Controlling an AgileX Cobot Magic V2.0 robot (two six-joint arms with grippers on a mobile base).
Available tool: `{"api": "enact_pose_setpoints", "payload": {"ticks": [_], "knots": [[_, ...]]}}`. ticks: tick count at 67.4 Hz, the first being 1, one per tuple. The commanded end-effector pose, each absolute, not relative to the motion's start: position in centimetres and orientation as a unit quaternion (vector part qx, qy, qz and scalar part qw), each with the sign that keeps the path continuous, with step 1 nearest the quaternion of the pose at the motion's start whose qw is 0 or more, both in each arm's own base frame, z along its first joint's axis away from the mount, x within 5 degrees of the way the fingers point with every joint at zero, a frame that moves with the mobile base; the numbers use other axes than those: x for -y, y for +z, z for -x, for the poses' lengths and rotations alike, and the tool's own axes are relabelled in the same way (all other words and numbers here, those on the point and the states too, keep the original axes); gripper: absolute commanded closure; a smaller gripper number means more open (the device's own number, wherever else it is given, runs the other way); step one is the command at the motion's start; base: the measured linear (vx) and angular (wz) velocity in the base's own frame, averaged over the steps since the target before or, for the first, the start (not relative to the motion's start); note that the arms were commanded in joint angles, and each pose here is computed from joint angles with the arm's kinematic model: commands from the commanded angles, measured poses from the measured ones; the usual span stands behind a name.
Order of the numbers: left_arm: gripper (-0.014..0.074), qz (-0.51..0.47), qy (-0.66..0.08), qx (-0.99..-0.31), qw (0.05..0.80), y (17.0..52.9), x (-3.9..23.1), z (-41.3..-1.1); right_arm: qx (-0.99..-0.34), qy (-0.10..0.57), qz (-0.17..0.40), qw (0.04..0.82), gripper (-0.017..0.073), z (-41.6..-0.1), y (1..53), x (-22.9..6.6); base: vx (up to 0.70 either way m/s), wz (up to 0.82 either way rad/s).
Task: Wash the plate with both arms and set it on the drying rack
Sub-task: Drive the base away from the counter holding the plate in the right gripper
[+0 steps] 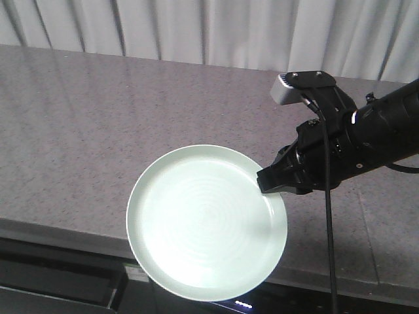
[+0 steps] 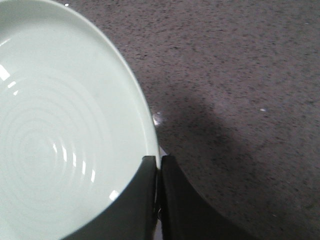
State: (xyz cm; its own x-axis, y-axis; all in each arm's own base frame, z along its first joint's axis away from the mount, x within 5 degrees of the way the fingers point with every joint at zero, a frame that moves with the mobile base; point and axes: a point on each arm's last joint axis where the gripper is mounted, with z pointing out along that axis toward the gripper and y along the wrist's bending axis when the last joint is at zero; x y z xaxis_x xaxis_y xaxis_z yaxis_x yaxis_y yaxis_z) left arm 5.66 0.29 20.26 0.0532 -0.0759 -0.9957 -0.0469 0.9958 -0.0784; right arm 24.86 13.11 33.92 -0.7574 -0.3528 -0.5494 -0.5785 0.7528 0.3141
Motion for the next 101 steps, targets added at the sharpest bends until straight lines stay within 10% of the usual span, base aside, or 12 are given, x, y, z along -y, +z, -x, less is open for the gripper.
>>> {"api": "enact_pose_setpoints", "payload": {"ticks": [1,101], "knots": [[0.0600,0.046,-0.012,-0.644,0.764,21.92,-0.30,-5.30,-0.891,0.256,0.253,0.276,0.0561,-24.42,35.94,-13.05,-0.12,0.46],[0.0600,0.046,-0.012,-0.644,0.764,21.92,-0.30,-5.30,-0.891,0.256,0.253,0.276,0.0561,-24.41,35.93,-13.05,-0.10,0.38]]}}
